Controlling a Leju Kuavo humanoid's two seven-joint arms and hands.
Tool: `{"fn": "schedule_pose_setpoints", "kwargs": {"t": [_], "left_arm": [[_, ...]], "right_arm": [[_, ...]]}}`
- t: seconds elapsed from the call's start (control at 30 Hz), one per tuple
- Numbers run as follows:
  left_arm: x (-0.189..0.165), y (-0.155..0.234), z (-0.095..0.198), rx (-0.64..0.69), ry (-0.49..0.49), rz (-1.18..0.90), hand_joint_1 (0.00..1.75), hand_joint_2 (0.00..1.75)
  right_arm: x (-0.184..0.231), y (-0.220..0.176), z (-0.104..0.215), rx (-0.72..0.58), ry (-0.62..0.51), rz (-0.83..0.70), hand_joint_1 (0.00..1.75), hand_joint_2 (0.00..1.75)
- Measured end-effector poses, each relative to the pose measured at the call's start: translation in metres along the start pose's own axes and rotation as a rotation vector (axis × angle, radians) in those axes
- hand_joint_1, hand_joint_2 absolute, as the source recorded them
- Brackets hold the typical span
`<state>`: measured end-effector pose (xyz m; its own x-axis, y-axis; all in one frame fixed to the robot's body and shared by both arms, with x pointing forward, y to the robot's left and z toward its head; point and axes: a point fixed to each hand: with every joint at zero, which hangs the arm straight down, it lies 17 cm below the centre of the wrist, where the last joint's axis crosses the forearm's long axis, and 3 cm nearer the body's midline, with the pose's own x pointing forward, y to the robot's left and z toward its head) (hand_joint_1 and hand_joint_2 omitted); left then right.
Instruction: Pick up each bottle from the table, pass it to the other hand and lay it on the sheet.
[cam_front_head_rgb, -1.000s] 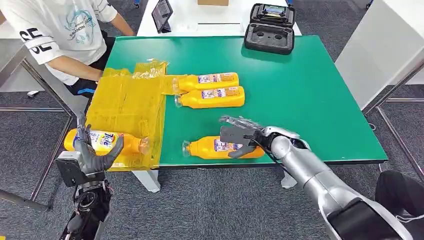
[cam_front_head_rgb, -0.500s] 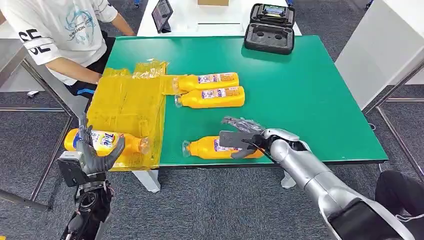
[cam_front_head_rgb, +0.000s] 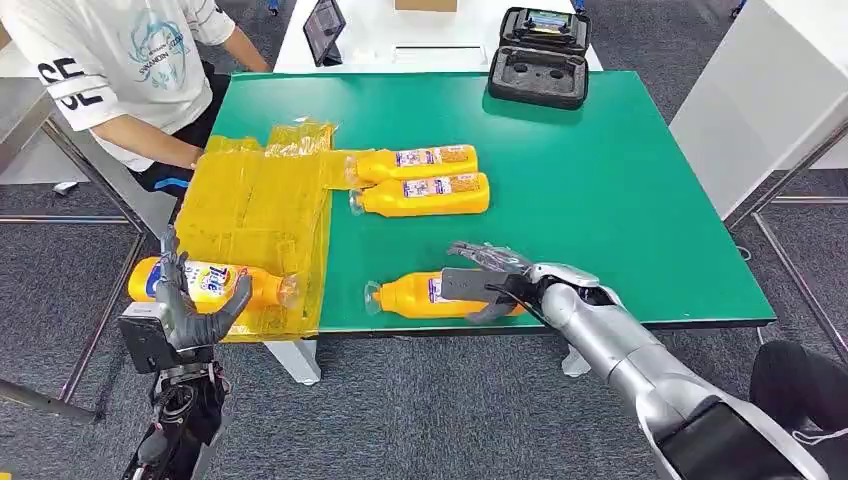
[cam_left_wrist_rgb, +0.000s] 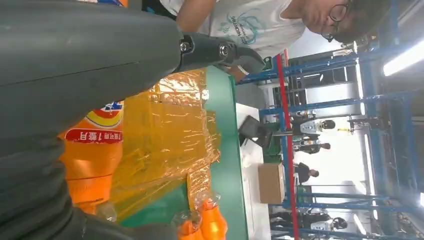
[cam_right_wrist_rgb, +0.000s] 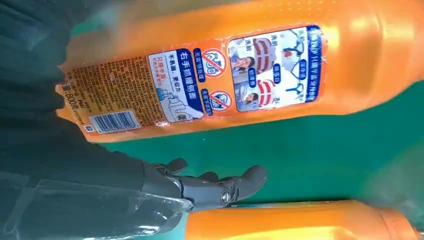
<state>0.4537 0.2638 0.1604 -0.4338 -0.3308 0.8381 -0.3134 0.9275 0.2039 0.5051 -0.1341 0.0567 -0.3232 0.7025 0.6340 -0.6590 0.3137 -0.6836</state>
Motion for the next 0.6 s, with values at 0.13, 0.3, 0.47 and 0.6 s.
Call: {"fn": "schedule_pose_setpoints", "kwargs": {"t": [0.13, 0.3, 0.47, 0.6], "left_arm": [[-0.002, -0.001, 0.001, -0.003, 0.007, 0.001, 0.0, 1.75], [-0.005, -0.003, 0.003, -0.005, 0.02, 0.008, 0.0, 1.75], [-0.009, -0.003, 0.005, -0.001, 0.033, 0.015, 0.0, 1.75], [-0.01, -0.001, 0.005, 0.016, 0.04, 0.022, 0.0, 1.75]], "right_arm": [[-0.003, 0.003, -0.001, 0.013, 0.012, 0.012, 0.0, 1.75], [-0.006, 0.001, -0.003, 0.035, 0.029, 0.012, 0.0, 1.75], [-0.01, 0.0, -0.004, 0.042, 0.037, 0.012, 0.0, 1.75], [-0.014, 0.004, -0.005, 0.058, 0.054, 0.01, 0.0, 1.75]]}}
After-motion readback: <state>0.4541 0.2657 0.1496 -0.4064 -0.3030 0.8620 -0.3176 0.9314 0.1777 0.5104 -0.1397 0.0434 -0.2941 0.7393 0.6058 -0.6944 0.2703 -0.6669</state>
